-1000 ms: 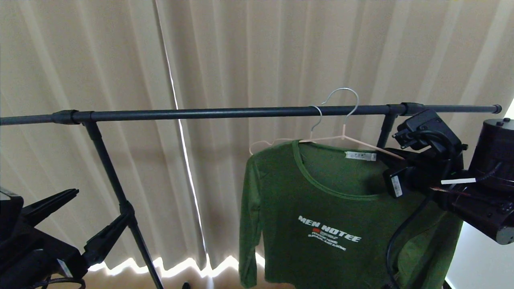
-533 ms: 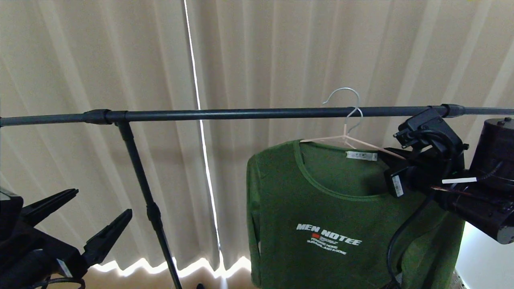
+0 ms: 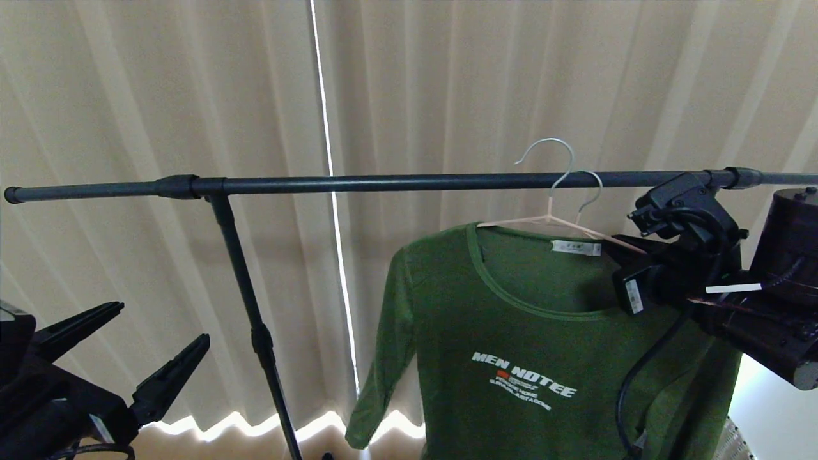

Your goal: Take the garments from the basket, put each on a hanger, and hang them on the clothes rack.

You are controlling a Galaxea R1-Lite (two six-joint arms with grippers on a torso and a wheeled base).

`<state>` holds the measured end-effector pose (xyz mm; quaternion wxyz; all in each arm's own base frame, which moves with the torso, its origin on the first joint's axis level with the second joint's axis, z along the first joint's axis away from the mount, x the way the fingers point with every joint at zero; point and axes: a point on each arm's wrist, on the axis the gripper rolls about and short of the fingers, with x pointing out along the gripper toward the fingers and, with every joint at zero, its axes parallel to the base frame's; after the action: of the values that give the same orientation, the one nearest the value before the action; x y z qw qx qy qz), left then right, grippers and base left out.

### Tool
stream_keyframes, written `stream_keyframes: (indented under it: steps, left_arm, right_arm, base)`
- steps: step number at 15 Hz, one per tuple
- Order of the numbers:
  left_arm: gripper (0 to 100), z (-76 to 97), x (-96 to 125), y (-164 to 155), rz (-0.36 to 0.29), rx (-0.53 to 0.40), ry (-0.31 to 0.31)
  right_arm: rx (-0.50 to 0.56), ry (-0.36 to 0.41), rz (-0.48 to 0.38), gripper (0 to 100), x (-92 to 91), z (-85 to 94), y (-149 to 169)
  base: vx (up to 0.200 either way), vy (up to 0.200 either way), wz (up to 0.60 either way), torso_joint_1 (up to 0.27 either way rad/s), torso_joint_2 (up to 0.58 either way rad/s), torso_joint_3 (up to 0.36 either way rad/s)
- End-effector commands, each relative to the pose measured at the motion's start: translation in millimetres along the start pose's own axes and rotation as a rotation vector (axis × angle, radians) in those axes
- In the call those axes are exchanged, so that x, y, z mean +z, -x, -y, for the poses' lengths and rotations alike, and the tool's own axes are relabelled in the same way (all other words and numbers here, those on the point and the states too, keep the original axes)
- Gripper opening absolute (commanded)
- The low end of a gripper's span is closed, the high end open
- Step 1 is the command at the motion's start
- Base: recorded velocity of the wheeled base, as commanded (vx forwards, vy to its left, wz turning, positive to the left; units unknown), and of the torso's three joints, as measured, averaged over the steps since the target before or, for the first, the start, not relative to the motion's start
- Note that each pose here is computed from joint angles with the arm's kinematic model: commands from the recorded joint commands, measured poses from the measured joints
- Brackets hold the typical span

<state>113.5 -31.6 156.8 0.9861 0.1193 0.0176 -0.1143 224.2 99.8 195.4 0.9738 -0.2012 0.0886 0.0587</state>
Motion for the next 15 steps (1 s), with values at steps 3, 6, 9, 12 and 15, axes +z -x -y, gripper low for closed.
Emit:
stream_keyframes:
  steps: [3,6,9,12,15]
  left_arm:
    - [100,0.1,-0.3,-0.3,-0.003,0.001,0.000]
    - [100,1.5,2.5,5.4,0.029,-0.014,-0.013]
    - [100,1.8,2.0,7.7,0.035,-0.015,-0.031]
    - [100,1.9,2.0,7.7,0.035,-0.017,-0.031]
    - [100,2.0,1.5,6.9,0.030,-0.016,-0.032]
  right_arm:
    - [-0.001,-0.003,0.006,0,4.2,-1.7,-6.9]
    - [-0.046,-0.014,-0.020,0,8.5,-6.4,-28.3]
    - [-0.110,-0.001,-0.070,0,5.8,-13.5,-48.4]
    - [-0.186,0.032,-0.157,0,-4.3,-20.8,-63.7]
    - [-0.198,0.044,-0.178,0,-3.9,-25.4,-72.6]
  base:
    - [0.000,0.000,0.00,0.000,0.00,0.000]
    - [0.000,0.000,0.00,0.000,0.00,0.000]
    - [0.000,0.000,0.00,0.000,0.00,0.000]
    - [0.000,0.000,0.00,0.000,0.00,0.000]
    - [0.000,0.000,0.00,0.000,0.00,0.000]
